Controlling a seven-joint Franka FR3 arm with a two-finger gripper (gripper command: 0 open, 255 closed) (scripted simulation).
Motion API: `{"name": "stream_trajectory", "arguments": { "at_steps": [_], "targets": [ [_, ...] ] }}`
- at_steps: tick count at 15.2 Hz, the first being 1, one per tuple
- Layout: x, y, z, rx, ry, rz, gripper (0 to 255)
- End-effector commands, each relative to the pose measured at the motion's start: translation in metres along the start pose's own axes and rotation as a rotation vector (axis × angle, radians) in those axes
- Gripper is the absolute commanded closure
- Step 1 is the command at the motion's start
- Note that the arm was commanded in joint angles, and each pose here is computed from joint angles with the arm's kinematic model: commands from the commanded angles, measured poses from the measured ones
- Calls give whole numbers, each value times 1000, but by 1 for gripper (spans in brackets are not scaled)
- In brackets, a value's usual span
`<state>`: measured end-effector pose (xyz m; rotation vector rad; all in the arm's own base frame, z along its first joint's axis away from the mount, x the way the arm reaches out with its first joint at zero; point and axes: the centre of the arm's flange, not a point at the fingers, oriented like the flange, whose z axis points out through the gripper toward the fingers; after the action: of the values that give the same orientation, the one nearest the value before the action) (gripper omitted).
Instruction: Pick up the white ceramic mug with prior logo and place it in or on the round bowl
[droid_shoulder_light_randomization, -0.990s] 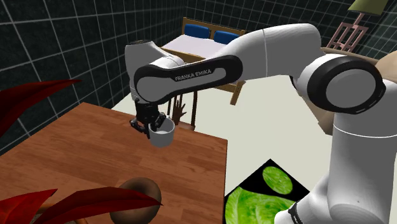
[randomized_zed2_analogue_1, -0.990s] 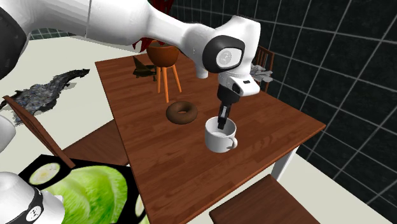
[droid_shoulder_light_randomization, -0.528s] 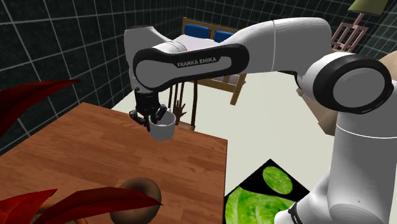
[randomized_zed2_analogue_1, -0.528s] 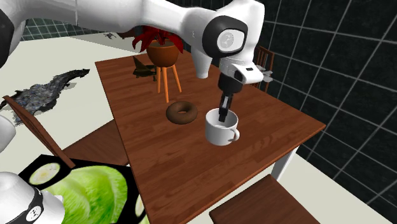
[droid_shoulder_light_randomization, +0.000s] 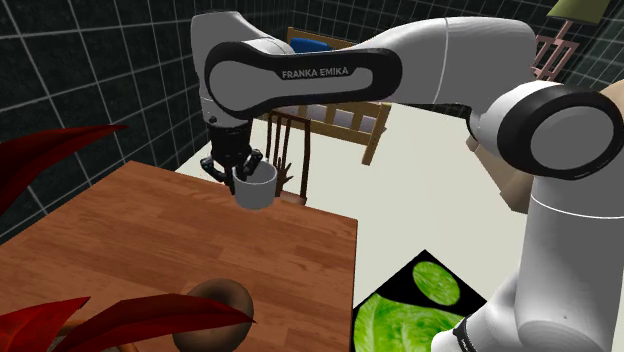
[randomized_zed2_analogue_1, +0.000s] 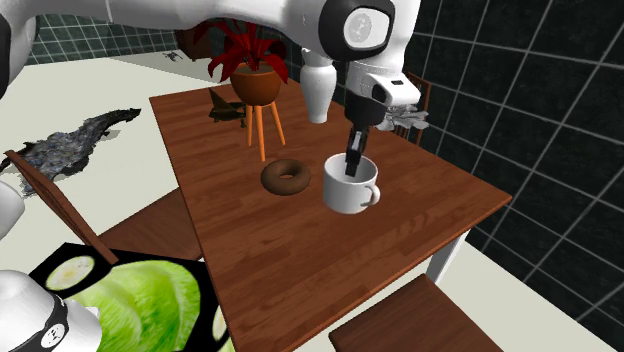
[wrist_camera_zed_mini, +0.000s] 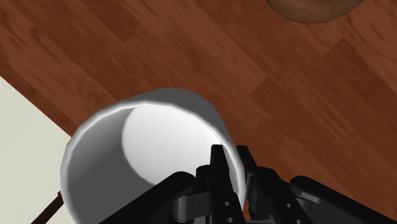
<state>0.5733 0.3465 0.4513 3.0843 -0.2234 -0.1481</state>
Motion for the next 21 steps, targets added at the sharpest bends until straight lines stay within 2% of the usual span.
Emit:
{"name": "stream_trajectory", "arguments": {
  "at_steps": [1, 18, 21],
  "targets": [
    [-12, -7, -5, 0, 0, 0, 255],
    [-194, -137, -6, 0, 0, 0, 255],
    [-192, -138, 10, 0, 0, 0, 255]
  ]
}}
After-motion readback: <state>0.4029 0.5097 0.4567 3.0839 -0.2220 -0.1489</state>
